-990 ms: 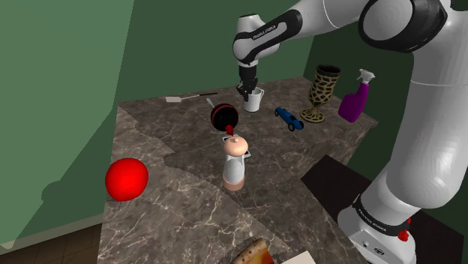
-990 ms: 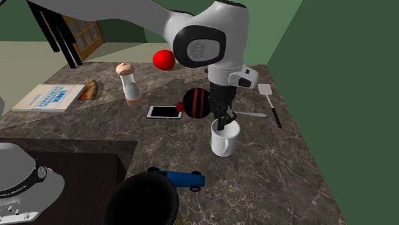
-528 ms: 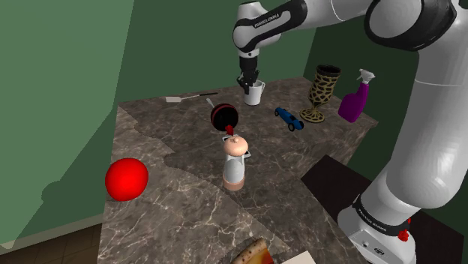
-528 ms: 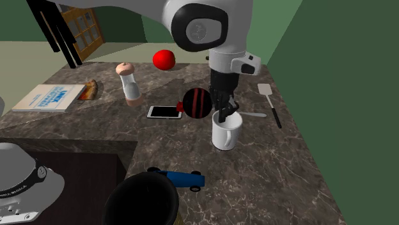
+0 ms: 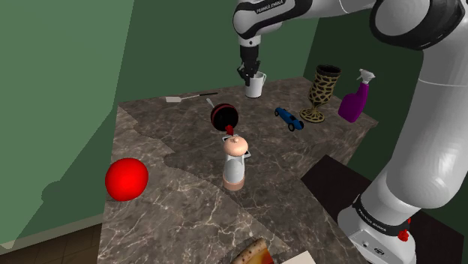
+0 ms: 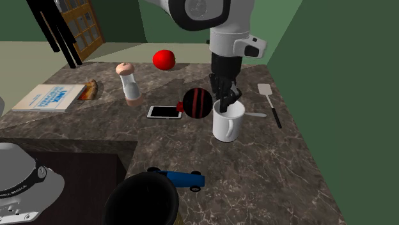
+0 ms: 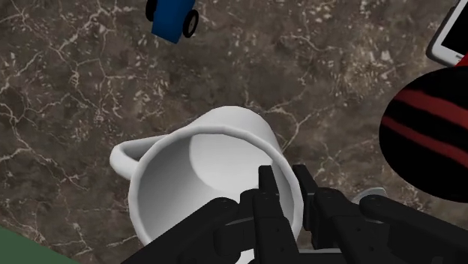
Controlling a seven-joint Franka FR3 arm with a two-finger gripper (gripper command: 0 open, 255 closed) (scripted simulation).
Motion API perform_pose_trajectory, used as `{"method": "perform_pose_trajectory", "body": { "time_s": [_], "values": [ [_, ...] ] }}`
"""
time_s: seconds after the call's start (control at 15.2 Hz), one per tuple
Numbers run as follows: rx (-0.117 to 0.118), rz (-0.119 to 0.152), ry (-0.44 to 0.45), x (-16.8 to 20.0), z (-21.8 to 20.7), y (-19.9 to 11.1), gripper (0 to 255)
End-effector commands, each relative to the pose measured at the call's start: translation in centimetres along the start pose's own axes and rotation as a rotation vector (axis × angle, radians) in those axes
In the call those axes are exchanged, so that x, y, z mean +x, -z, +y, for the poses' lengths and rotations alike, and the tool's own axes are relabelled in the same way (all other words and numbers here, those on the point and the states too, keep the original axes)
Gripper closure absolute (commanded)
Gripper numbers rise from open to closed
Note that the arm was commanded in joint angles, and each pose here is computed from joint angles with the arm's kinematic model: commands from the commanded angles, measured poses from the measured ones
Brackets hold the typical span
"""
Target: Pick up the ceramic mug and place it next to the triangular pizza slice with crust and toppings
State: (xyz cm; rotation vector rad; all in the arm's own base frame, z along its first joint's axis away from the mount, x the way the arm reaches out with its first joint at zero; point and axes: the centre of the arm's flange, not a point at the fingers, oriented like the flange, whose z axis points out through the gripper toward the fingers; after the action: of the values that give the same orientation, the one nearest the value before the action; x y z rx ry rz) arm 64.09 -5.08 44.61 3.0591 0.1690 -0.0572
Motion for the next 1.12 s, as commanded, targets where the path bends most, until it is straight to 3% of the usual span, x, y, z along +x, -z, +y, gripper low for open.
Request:
{"method": "perform_pose_trajectory", "body": {
  "time_s": [0.0,0.92,1.06],
  "values": [
    [0.0,0.0,0.0,-0.1,0.0,1.0,255],
    [0.0,0.0,0.0,-0.4,0.5,8.3,255],
    [0.0,0.0,0.0,-1.6,-1.8,8.4,255]
  ]
}}
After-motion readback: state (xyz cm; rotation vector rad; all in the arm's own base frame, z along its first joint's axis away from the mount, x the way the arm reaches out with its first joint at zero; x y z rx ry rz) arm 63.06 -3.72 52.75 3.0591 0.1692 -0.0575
